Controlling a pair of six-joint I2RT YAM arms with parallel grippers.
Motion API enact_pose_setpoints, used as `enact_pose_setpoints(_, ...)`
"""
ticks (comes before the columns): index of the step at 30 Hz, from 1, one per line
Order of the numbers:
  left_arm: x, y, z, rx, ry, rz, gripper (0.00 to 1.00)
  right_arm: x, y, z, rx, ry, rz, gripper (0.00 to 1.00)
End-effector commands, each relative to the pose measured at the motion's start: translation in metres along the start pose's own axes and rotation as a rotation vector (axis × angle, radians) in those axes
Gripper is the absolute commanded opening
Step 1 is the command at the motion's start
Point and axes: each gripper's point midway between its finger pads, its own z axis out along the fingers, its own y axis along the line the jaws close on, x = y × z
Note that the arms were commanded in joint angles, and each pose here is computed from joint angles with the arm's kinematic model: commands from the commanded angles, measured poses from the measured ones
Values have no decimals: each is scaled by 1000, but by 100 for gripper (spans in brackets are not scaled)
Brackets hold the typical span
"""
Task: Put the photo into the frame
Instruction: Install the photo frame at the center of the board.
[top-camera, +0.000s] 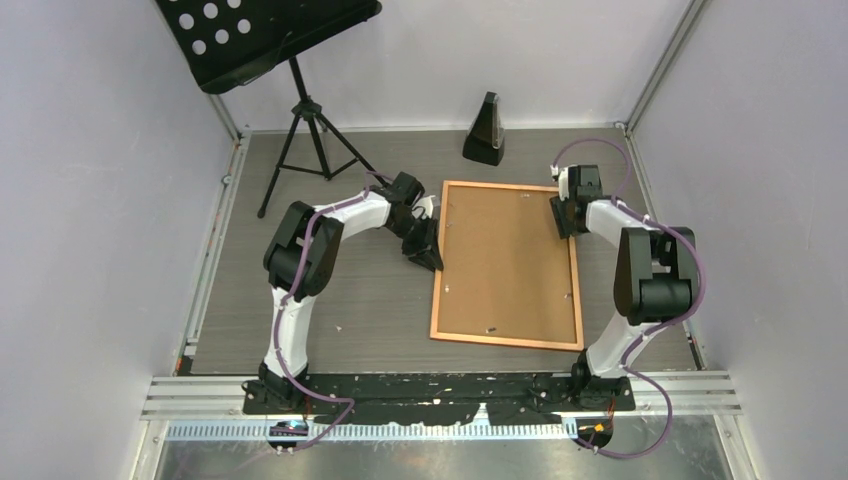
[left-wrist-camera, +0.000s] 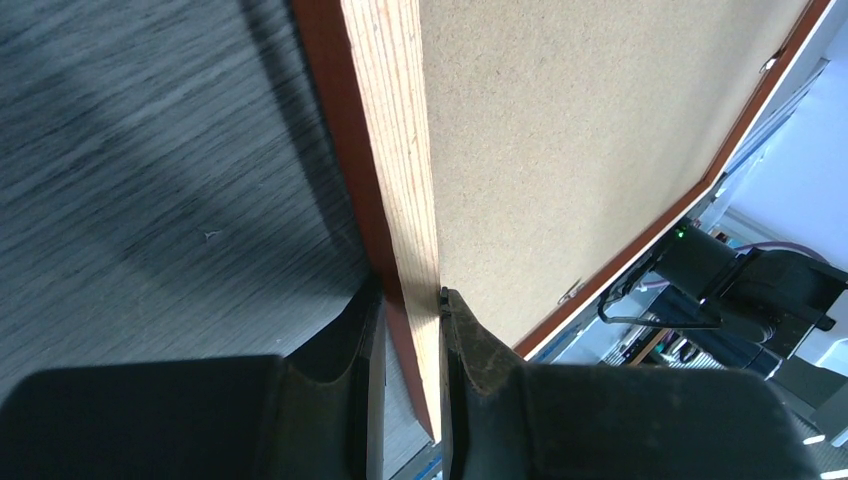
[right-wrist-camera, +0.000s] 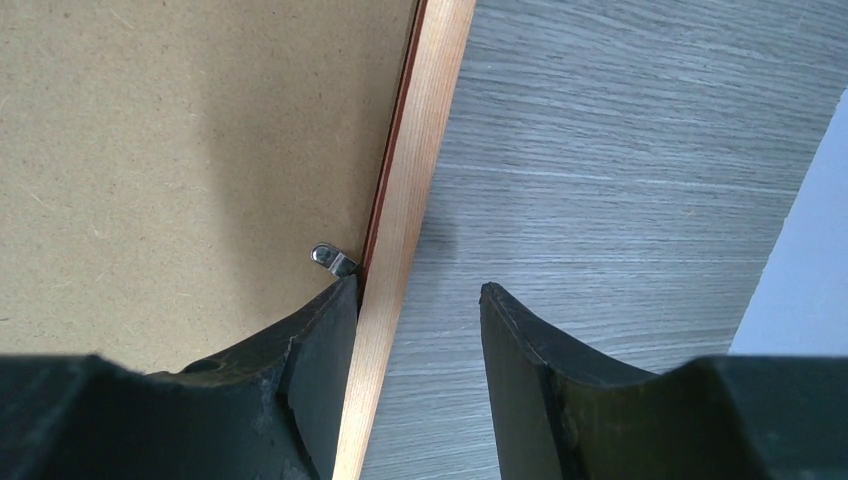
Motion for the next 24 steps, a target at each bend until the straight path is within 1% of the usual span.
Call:
enact_pose_setpoints(1,23,19,15,-52,85,12,0,-20,-21,4,76,-27,81,53)
enact_pose_setpoints(13,32,16,22,-60,117,44,0,-28,-10,15,10,26,148,53)
enact_pose_setpoints(24,35,14,25,-62,134,56,0,-37,0,15,-52,24,192,54)
